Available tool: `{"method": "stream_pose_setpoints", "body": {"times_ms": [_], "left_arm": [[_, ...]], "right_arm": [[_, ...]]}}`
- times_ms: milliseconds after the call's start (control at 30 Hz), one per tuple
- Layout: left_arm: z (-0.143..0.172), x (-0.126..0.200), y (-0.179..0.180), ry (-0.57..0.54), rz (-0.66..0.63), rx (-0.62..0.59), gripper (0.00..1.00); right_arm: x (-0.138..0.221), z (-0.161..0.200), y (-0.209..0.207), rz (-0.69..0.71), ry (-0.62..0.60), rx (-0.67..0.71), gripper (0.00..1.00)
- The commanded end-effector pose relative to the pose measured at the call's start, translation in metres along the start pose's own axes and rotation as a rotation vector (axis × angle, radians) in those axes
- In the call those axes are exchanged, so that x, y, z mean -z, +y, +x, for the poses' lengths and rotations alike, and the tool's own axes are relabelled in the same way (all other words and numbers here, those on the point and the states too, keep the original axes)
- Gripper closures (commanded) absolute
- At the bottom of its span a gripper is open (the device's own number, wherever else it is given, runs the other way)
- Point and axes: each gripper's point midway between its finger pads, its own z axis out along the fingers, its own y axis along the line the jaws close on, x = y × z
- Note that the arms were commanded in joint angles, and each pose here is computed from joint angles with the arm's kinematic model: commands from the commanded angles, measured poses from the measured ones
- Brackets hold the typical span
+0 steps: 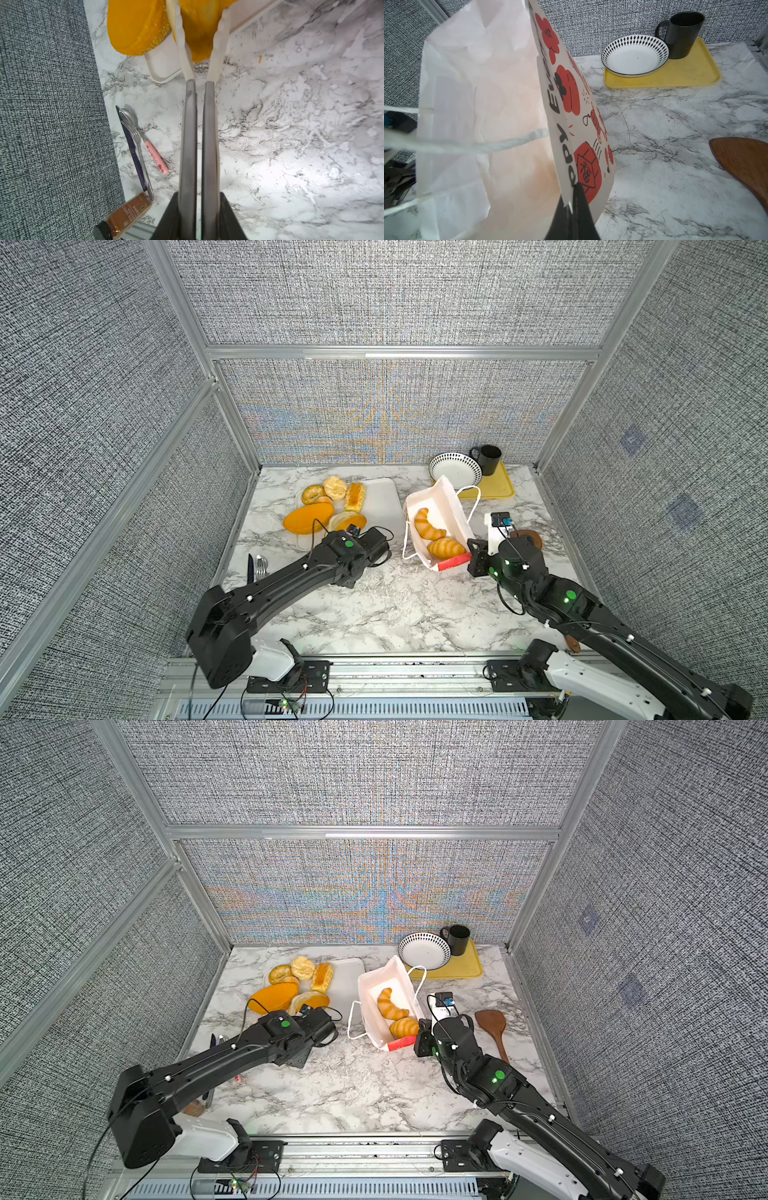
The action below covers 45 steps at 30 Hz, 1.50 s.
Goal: Pack bread into a paper bag
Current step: Pick up the fake bread from the plate, then place the fake bread in the paper bag.
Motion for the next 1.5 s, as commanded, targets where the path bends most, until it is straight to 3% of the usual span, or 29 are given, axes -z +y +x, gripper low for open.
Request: {"method": "stream_pose_setpoints", "body": {"times_ms": [0, 167, 367, 600, 900, 1067, 1233, 1467], "left_arm": [[-0.005, 0.023, 0.024, -0.080, -0.013, 0.080, 0.96], [-0.019, 0.074, 0.049, -0.243, 0.111, 0.166, 0.97], [-0.037, 0.139, 0.029, -0.539, 0.506, 0.167, 0.98], [-0.046, 0.172, 0.004, -0.620, 0.716, 0.119, 0.98], [-0.069, 0.239, -0.012, -0.788, 0.988, 0.098, 0.98], [-0.072, 0.234, -0.031, -0.724, 1.029, 0.074, 0.98], [-0.070, 0.206, -0.058, -0.631, 1.033, 0.066, 0.98], [-0.065, 0.178, -0.069, -0.576, 0.993, 0.088, 0.98]], "right_arm": [[0.000, -0.010, 0.001, 0.006, -0.032, -0.008, 1.00], [-0.007, -0.006, -0.002, 0.036, -0.017, -0.004, 1.00], [-0.022, -0.003, 0.004, 0.044, 0.004, -0.013, 1.00], [-0.035, -0.012, 0.019, 0.023, 0.024, -0.015, 1.00], [-0.048, -0.010, 0.026, 0.020, 0.050, -0.011, 1.00], [-0.049, -0.012, 0.027, 0.022, 0.047, -0.006, 1.00], [-0.049, -0.013, 0.027, 0.021, 0.046, -0.005, 1.00], [-0.044, -0.018, 0.027, 0.016, 0.034, -0.003, 1.00]]}}
